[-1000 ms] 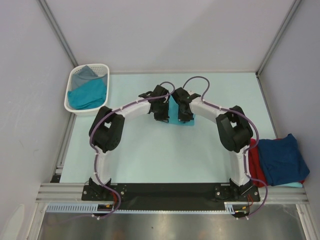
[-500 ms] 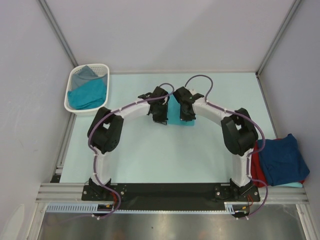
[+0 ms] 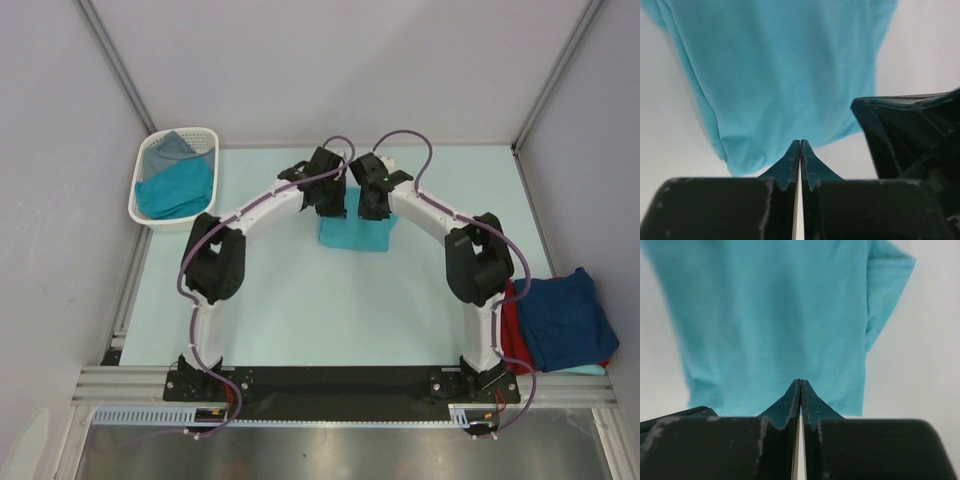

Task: Fold and stack the t-shirts
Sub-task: Smooth out wrinkles on the folded tshirt

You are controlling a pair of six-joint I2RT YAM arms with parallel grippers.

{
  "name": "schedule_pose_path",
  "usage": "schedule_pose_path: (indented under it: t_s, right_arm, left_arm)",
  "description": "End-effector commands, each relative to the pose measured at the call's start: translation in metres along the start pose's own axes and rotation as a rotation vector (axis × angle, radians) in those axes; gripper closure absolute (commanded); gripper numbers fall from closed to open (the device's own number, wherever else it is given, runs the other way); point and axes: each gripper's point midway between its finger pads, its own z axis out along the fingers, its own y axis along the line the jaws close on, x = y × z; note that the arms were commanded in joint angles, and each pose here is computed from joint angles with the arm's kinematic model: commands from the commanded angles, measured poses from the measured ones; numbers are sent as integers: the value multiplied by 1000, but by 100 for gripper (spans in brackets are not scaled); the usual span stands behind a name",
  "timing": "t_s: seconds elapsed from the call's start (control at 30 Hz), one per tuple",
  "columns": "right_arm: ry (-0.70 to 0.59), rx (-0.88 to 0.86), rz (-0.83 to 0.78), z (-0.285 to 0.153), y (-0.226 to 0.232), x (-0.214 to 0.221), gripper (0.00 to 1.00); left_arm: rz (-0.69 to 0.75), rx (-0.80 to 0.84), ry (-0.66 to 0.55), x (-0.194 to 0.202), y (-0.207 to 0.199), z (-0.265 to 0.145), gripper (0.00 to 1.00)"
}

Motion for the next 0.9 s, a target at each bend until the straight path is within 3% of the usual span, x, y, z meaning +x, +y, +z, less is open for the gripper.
schedule_pose_path:
  t_s: [0.0,0.23,0.33,0.53,0.6,0.7,0.87]
  right_arm:
    - [107,32,-17,27,-8,39,96]
    - [195,56,-13,45,-20,65,97]
    - [174,69,-10,40,-24,60,98]
    - [-86,-11,57,-23,-16,-24,94]
    - [-98,-18,58,-31,-15,-38,92]
    - [-103,-9,49,-25,-13,-57,92]
    - [-15,19,57,17,-23,-46,93]
  left_arm:
    - [-15,-29,154,53,21,34,97]
    - [-15,-39,223,77,32,51,97]
    - [-16,-49,217,75,33,48,98]
    - [11,-30,-24,-6,10,-12,96]
    - [17,-15,-90,-38,2,-30,95]
    - [22,-14,-131,-65,-2,-39,93]
    - [-23,-33,-21,-51,24,9,94]
